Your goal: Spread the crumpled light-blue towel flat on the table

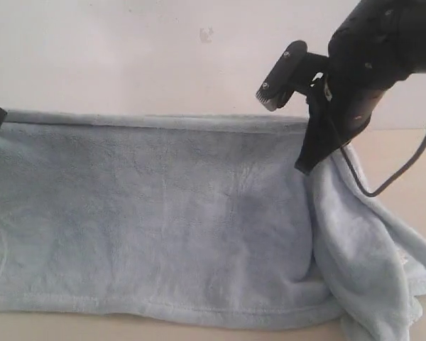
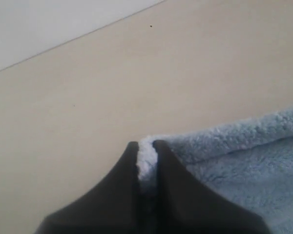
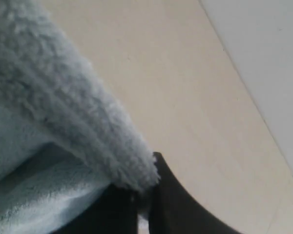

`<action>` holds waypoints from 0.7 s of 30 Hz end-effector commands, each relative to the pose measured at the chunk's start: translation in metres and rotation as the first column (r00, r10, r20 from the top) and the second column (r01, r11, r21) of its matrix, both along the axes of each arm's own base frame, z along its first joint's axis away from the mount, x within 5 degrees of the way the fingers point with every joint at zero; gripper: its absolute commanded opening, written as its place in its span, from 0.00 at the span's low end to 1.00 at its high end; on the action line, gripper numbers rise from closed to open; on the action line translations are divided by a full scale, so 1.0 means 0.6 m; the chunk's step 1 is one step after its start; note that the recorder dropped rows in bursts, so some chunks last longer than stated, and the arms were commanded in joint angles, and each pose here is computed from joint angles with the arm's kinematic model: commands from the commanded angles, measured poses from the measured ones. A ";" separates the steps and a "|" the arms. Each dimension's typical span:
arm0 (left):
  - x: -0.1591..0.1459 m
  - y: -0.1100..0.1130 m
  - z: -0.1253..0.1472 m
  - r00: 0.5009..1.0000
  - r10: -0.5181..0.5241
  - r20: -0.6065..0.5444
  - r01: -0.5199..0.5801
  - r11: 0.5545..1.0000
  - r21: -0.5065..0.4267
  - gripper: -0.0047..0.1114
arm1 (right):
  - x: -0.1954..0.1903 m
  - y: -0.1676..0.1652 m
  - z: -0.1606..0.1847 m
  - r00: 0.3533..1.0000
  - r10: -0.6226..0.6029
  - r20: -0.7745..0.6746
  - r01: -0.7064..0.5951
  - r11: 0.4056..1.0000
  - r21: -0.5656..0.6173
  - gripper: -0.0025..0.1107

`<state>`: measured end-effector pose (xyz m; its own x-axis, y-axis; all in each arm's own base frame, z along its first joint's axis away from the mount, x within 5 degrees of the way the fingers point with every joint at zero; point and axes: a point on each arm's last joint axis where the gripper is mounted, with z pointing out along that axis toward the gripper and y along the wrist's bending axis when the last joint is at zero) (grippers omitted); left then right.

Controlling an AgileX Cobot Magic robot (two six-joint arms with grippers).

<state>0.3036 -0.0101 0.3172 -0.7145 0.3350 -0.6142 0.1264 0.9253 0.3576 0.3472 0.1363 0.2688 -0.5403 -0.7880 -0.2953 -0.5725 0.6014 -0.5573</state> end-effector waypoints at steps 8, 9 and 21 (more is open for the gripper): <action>0.074 -0.003 -0.110 0.995 0.006 -0.104 -0.003 1.000 0.030 0.07 | 0.058 -0.047 -0.045 0.962 -0.248 0.117 0.241 0.968 0.069 0.50; 0.073 -0.003 -0.109 0.995 0.007 -0.102 -0.004 1.000 0.029 0.07 | 0.055 -0.064 -0.039 0.960 -0.271 0.065 0.263 0.958 0.114 0.47; 0.074 -0.006 -0.109 0.996 0.023 -0.089 -0.025 1.000 -0.015 0.07 | 0.019 -0.277 -0.054 0.825 -0.341 -0.451 0.557 0.631 0.541 0.54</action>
